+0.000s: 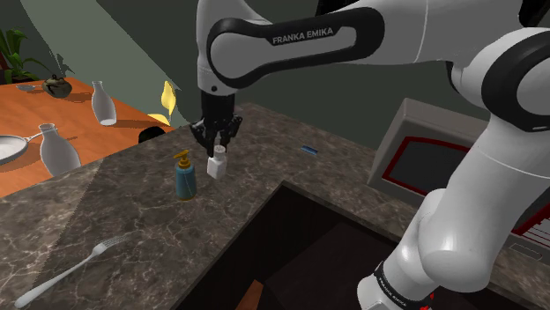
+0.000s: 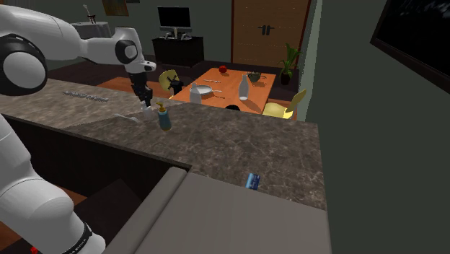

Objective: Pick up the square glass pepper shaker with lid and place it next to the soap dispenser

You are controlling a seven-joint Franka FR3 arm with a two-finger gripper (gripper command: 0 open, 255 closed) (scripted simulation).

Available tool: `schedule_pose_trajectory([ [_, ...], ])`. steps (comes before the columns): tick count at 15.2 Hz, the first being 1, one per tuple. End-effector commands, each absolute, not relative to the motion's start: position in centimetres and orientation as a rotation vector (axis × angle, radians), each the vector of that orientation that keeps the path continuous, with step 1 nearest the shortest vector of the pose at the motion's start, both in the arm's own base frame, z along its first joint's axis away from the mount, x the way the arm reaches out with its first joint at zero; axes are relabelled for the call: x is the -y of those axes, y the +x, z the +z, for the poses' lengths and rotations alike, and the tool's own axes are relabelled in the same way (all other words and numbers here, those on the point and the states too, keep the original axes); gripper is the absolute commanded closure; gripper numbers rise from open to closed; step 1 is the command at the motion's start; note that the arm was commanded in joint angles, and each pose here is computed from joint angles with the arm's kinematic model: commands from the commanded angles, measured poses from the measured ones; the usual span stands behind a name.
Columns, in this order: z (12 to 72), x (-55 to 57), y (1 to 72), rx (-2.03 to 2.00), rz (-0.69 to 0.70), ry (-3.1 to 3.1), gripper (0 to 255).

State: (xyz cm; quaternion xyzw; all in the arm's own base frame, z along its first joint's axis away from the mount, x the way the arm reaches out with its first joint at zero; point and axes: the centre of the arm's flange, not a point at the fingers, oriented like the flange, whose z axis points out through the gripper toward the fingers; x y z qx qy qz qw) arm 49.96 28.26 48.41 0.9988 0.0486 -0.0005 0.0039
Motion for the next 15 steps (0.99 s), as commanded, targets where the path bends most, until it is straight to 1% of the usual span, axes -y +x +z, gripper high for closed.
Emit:
schedule_pose_trajectory([
  [1, 47.3, -28.2, 49.9, -0.152, -0.001, 3.130, 255],
  [15, 39.9, -28.2, 49.9, -0.152, -0.001, 3.130, 255],
])
